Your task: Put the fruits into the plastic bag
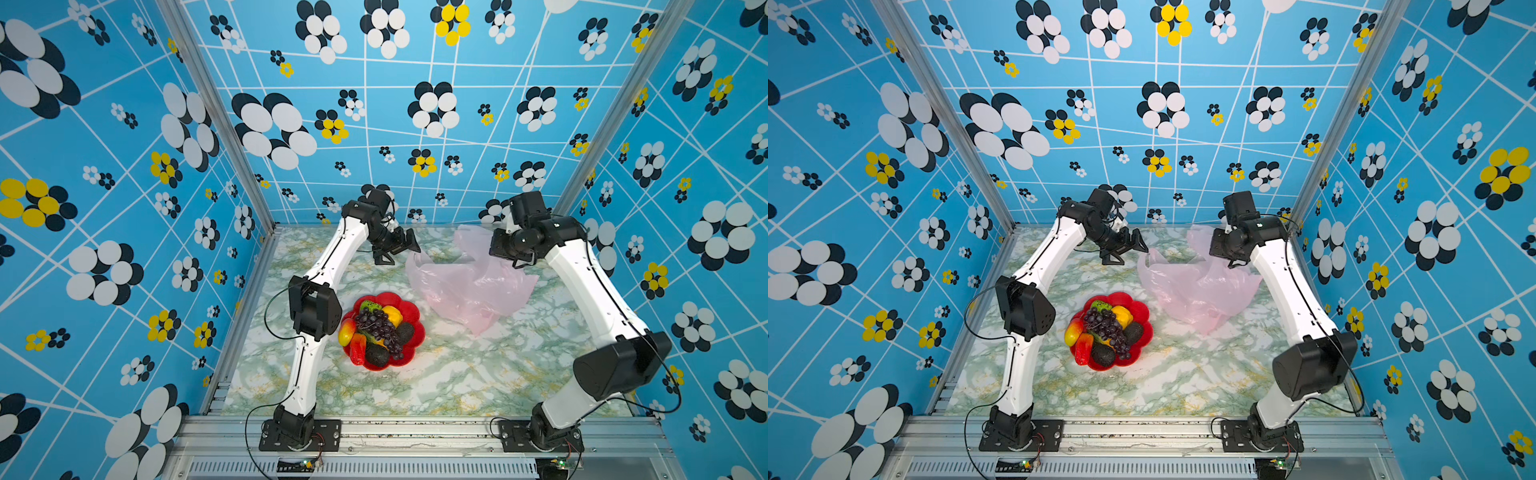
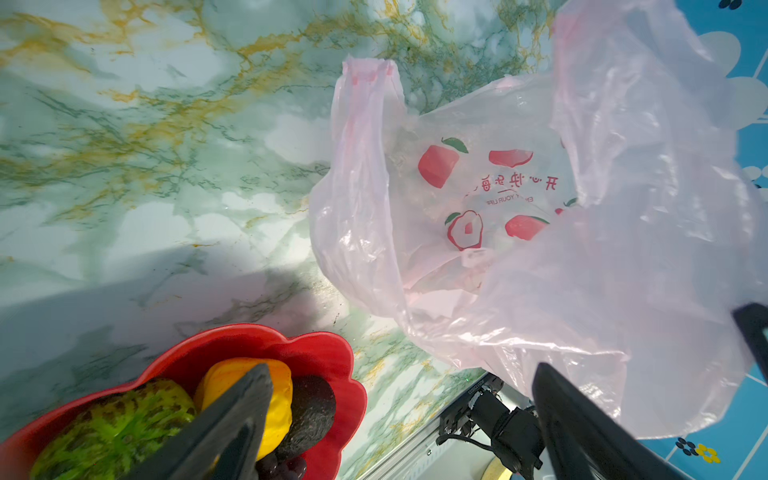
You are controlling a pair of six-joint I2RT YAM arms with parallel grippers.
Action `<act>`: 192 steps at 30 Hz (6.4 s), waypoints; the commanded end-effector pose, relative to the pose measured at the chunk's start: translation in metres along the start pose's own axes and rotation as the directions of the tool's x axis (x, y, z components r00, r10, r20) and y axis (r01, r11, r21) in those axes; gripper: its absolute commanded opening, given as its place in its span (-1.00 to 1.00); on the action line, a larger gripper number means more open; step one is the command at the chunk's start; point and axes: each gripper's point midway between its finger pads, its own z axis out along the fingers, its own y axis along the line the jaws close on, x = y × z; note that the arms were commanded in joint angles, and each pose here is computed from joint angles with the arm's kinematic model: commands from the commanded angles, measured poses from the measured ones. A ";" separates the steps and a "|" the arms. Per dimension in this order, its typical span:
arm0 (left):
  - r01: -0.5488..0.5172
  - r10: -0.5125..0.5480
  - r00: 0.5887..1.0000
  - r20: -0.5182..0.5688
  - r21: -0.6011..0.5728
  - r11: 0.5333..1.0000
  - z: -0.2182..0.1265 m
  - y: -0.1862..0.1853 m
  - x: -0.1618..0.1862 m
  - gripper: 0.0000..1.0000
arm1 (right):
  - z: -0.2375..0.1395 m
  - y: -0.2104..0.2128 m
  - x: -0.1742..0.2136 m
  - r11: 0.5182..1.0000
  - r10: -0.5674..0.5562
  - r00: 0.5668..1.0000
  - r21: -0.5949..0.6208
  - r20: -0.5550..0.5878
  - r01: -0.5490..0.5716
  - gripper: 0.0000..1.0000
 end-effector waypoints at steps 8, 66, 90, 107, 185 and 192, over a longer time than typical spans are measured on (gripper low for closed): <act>-0.016 0.016 0.999 -0.049 0.000 1.000 0.040 0.010 -0.009 0.98 | -0.014 0.002 0.037 0.989 0.095 0.995 -0.114 0.010 -0.094 -1.00; -0.491 0.435 0.834 0.339 0.096 0.866 -0.088 -0.145 0.015 -1.00 | -0.056 -0.023 0.064 0.983 0.163 0.981 -0.102 0.108 -0.152 0.37; -0.556 0.546 0.827 0.129 0.058 0.829 -0.028 -0.148 0.096 -1.00 | 0.006 0.007 0.005 0.919 0.360 0.925 -0.127 -0.122 -0.374 0.77; -0.557 0.553 0.829 0.089 0.039 0.829 -0.017 -0.140 0.121 -1.00 | 0.049 0.020 -0.036 0.900 0.421 0.883 -0.025 -0.206 -0.435 0.98; 0.203 -0.203 0.812 0.548 0.061 0.977 -0.148 0.108 0.044 -1.00 | 0.045 0.135 0.044 0.969 -0.033 0.998 -0.245 -0.049 0.020 -1.00; 0.119 -0.088 0.758 0.646 -0.005 0.993 -0.199 0.097 0.034 -1.00 | 0.046 0.196 -0.010 0.924 -0.029 0.999 -0.381 0.017 0.034 -1.00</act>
